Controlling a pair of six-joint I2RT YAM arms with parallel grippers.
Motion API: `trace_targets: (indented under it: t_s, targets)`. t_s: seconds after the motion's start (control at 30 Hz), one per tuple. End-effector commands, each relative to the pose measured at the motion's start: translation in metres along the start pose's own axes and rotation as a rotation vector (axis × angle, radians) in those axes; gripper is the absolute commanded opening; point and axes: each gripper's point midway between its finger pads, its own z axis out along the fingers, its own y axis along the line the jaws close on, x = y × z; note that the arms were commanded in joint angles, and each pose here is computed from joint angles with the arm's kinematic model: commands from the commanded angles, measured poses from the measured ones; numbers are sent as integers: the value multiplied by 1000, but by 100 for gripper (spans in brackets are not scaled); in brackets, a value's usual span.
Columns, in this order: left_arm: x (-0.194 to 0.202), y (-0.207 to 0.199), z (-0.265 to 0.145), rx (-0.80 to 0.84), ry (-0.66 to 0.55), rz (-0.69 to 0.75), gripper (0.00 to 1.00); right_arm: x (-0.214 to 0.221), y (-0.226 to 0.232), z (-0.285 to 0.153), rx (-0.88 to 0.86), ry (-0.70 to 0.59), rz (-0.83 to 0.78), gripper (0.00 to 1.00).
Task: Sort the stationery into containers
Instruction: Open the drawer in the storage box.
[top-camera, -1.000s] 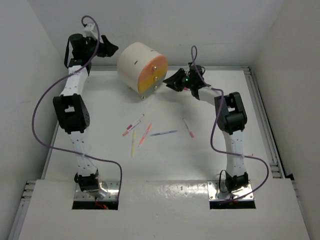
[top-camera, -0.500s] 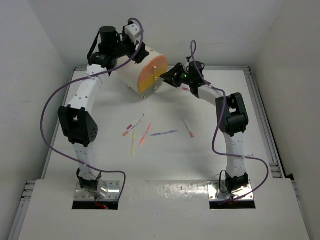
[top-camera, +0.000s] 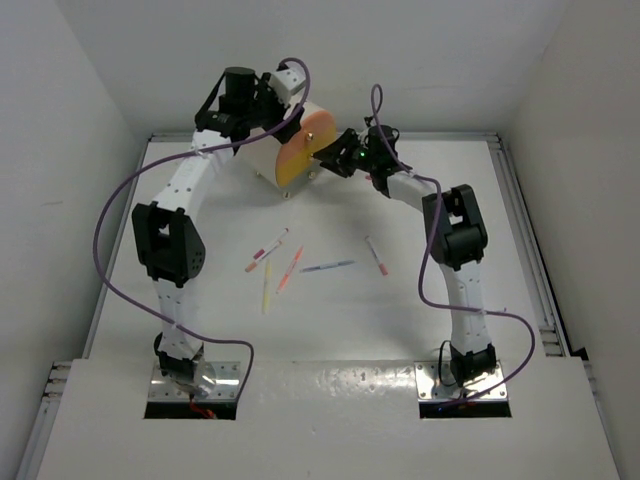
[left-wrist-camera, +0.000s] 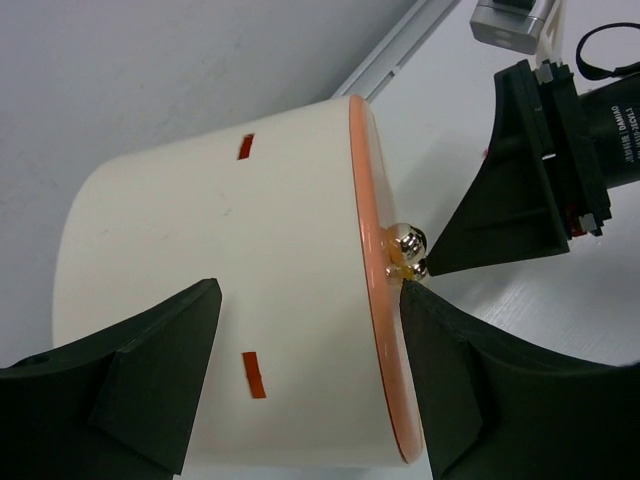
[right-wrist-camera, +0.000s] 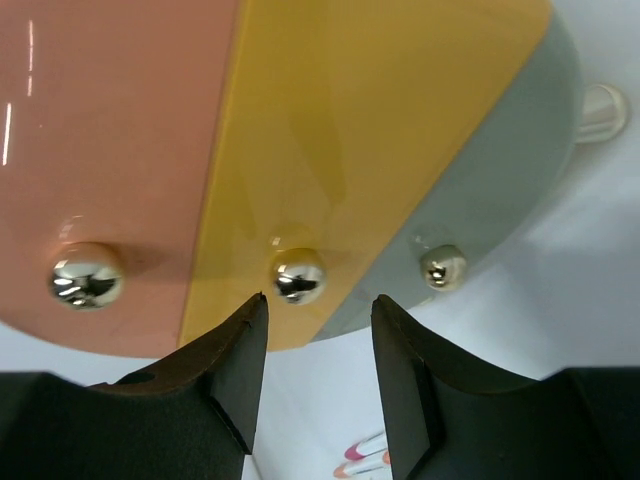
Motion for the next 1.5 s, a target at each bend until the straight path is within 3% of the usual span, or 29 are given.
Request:
trace_targets:
  t_s: [0.0,0.57,0.83,1.13,1.47]
  targets:
    - [-18,9,-5,-35,-27,35,78,-9,17,4,-37,-34,-22,46]
    - [14,0,9,-10,37,5,78,-9,26,15,-78,-42,-48,44]
    - [16,-2,10,3,38,1,78,-12,27,20,-88,-52,-57,35]
    - [22,0,13,-8,54,-16,78,-5,31,23,-101,-36,-47,34]
    - [25,5,15,-20,62,-47,78,-4,38,15,-112,-24,-53,13]
